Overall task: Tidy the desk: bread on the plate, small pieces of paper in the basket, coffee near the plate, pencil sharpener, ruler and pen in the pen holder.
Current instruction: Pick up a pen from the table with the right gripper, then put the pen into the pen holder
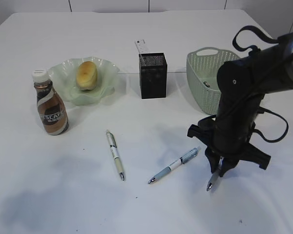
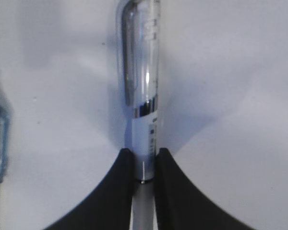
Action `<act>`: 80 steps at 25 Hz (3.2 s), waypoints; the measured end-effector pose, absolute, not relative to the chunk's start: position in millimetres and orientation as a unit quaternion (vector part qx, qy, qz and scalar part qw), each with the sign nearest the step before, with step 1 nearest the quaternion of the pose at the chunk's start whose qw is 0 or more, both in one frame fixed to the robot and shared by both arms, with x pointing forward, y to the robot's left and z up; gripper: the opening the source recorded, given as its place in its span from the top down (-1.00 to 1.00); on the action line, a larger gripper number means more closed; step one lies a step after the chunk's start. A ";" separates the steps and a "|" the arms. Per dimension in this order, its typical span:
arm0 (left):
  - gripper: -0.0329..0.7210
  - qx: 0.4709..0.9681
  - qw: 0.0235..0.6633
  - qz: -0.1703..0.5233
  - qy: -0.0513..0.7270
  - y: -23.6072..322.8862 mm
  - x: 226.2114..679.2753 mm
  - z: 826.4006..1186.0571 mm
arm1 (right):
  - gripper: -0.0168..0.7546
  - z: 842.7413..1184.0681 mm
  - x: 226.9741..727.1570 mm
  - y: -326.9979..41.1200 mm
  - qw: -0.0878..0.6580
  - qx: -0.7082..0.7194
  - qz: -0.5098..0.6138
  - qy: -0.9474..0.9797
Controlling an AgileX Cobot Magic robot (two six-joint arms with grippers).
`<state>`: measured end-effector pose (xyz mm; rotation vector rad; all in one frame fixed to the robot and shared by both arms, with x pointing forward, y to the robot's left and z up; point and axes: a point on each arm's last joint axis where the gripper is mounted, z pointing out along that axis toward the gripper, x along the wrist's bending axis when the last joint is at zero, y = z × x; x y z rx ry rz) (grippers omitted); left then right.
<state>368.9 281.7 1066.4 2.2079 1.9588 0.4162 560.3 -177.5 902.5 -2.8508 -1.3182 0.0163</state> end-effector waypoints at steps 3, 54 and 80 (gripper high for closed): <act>-0.32 0.738 0.080 0.139 0.655 281.7 368.9 1066.4 | 0.68 916.7 571.0 -174.1 -0.004 -0.892 -0.002 -0.452; -0.32 0.734 0.126 0.168 0.646 278.9 377.9 1069.7 | 0.68 1075.9 649.9 -148.4 -0.282 -0.529 -0.400 -0.693; -0.32 0.731 0.149 0.183 0.640 277.4 382.4 1071.9 | 0.68 1003.6 701.4 -133.5 -0.387 -0.378 -0.544 -0.641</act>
